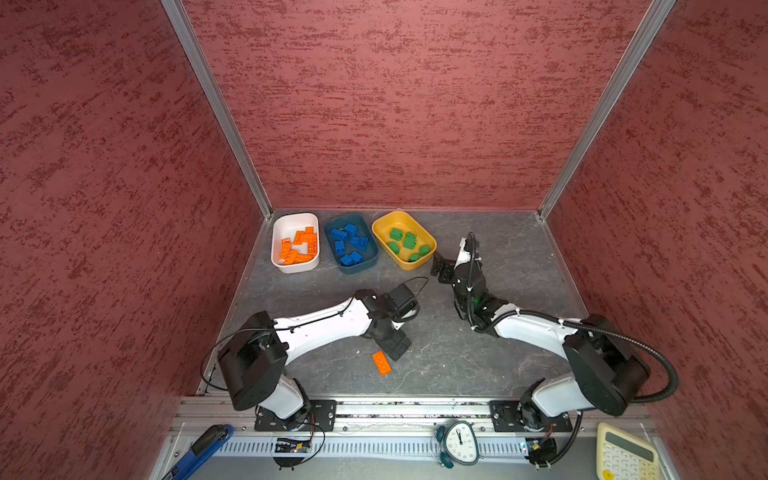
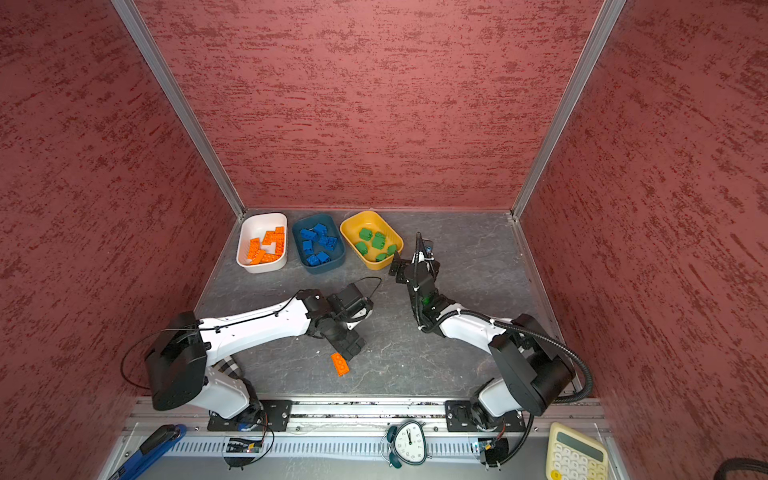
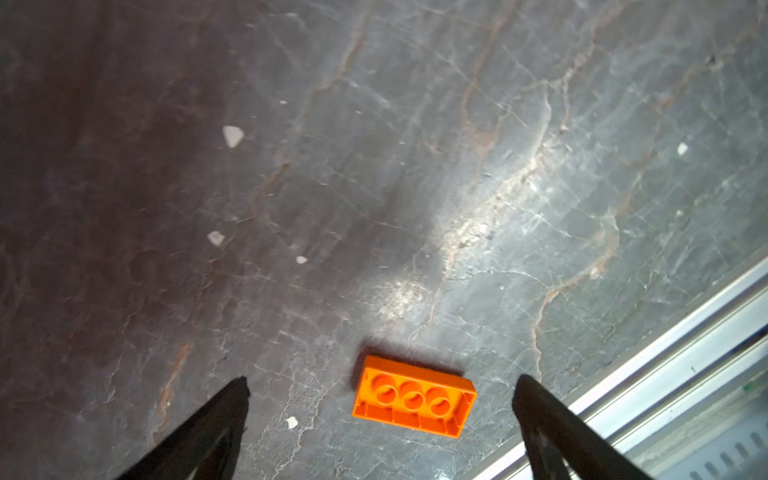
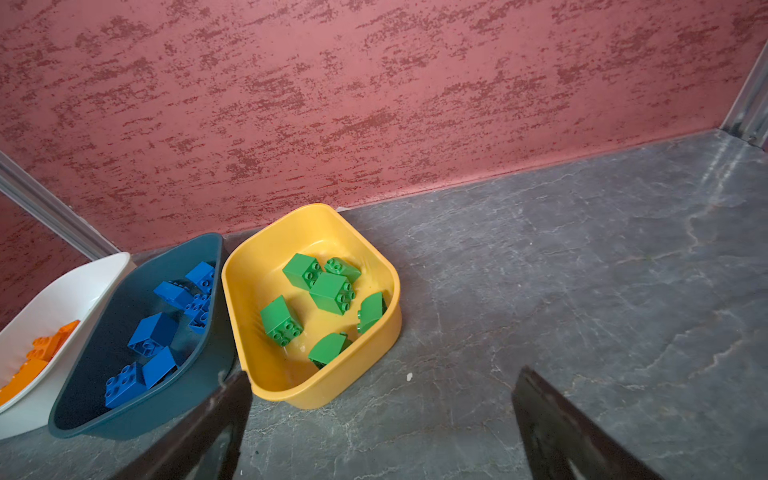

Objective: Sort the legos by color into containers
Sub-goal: 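Move left gripper over the last orange brick while right gripper withdraws, then grasp the last orange brick with left gripper and lift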

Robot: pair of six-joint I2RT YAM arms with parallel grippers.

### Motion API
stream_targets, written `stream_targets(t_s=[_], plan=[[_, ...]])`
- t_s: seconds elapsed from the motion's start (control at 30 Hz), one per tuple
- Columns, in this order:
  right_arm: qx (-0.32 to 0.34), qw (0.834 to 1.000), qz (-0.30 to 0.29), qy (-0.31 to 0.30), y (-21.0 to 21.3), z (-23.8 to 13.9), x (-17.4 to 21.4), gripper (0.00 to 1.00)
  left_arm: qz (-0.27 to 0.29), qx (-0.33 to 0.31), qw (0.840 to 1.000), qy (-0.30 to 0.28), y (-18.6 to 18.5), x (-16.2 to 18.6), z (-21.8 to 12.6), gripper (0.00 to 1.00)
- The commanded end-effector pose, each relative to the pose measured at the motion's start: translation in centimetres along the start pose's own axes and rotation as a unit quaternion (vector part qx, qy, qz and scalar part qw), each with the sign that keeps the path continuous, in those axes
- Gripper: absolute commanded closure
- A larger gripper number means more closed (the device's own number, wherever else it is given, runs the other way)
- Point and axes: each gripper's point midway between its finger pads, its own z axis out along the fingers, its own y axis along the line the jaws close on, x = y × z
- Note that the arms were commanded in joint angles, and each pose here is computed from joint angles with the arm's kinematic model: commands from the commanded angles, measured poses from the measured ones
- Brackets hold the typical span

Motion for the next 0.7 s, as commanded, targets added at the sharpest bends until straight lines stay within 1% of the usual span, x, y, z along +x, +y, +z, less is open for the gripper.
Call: stream_targets(t_s=[0.0,0.07,0.1,0.13,0.2,0.23,0.3,0.37,0.4,0.47,0.53,0.6,0.67], plan=[[0.021,0.999,0.027,-0.010,-1.1,-0.3,-0.5,0.01,0.026,-0.024,0.998,0.044,0.5,0.9,0.1,0.00],[0.020,0.999,0.029,-0.009,-1.2,-0.2,-0.5,0.01,0.002,-0.030,0.998,0.058,0.7,0.9,0.4,0.01],[0.019,0.999,0.030,-0.008,-1.2,-0.2,-0.5,0.01,-0.021,-0.029,0.998,0.060,0.6,0.7,0.6,0.00],[0.018,0.999,0.031,-0.007,-1.2,-0.2,-0.4,0.01,-0.046,-0.020,0.997,0.060,0.3,0.4,0.7,0.00],[0.014,0.999,0.030,-0.001,-1.0,0.0,-0.1,0.01,-0.122,-0.013,0.991,0.054,0.0,-0.4,0.9,0.00],[0.012,0.999,0.030,0.001,-1.0,0.1,0.0,0.01,-0.162,-0.008,0.985,0.057,-0.3,-0.5,1.0,0.01],[0.009,0.999,0.031,0.006,-0.9,0.1,0.3,0.01,-0.248,-0.022,0.966,0.069,-0.1,0.0,1.2,0.00],[0.007,0.999,0.030,0.009,-0.9,0.1,0.6,0.01,-0.326,-0.034,0.940,0.092,-0.2,1.4,1.7,0.00],[0.004,1.000,0.030,0.009,-0.9,0.1,0.6,0.01,-0.354,-0.036,0.929,0.100,-0.3,2.1,2.0,0.00],[0.001,1.000,0.027,0.009,-1.0,0.0,0.8,0.01,-0.397,-0.025,0.911,0.109,-1.0,3.2,2.8,0.00],[-0.003,1.000,0.028,0.007,-1.0,-0.1,0.8,0.01,-0.417,-0.014,0.901,0.114,-1.5,3.8,3.5,0.00],[-0.006,1.000,0.029,0.006,-1.1,-0.2,0.9,0.01,-0.423,-0.017,0.899,0.112,-1.4,3.9,3.6,0.01],[-0.007,1.000,0.029,0.004,-1.2,-0.4,0.9,0.01,-0.429,-0.028,0.895,0.116,-1.1,4.2,3.8,0.06]])
